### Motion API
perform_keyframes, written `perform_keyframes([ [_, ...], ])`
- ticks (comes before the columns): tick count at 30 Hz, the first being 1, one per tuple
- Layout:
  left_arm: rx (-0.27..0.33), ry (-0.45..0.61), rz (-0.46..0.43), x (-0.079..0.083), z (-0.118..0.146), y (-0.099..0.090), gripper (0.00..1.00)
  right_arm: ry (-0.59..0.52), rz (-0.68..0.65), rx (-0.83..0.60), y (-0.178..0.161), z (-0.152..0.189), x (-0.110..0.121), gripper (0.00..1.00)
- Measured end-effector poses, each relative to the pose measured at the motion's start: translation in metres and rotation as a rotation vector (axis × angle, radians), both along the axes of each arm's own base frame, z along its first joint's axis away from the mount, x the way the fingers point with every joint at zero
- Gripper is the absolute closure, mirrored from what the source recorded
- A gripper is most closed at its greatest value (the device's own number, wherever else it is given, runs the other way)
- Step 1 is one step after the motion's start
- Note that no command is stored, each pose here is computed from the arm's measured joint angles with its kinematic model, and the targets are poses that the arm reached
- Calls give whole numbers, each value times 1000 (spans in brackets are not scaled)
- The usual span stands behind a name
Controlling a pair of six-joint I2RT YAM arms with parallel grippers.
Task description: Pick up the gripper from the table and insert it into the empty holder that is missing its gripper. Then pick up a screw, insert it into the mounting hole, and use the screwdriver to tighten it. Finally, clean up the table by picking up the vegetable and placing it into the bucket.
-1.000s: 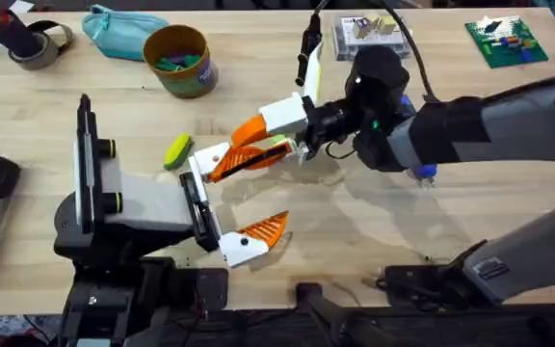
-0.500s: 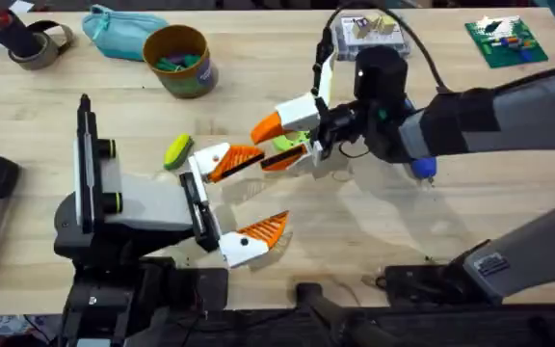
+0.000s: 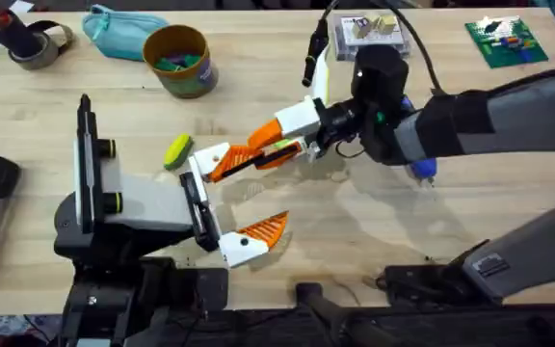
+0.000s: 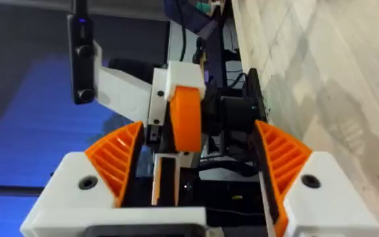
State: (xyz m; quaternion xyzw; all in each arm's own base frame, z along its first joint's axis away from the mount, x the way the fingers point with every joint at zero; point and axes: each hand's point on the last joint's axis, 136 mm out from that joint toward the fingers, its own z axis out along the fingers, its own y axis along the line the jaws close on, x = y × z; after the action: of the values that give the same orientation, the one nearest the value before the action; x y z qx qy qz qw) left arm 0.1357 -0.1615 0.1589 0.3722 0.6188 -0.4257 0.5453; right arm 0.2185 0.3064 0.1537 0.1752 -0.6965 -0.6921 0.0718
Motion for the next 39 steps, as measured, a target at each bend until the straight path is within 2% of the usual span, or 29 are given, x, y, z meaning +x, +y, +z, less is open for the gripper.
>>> perform_keyframes([
  [4,0,0,0,0,0,0,17,20,2,-5,0,1,0,117],
  [9,0,0,0,0,0,0,17,40,12,-12,2,2,-3,338],
  [20,0,0,0,0,0,0,17,55,18,-17,3,2,-5,388],
  [25,0,0,0,0,0,0,17,62,17,-20,4,2,-6,561],
  [26,0,0,0,0,0,0,17,61,18,-20,4,2,-6,624],
  [29,-2,7,0,0,0,0,17,56,25,-16,5,4,-7,905],
  [30,-3,8,0,0,0,0,17,54,27,-14,5,5,-6,966],
  [39,-4,12,1,0,0,0,17,53,29,-13,5,5,-6,989],
])
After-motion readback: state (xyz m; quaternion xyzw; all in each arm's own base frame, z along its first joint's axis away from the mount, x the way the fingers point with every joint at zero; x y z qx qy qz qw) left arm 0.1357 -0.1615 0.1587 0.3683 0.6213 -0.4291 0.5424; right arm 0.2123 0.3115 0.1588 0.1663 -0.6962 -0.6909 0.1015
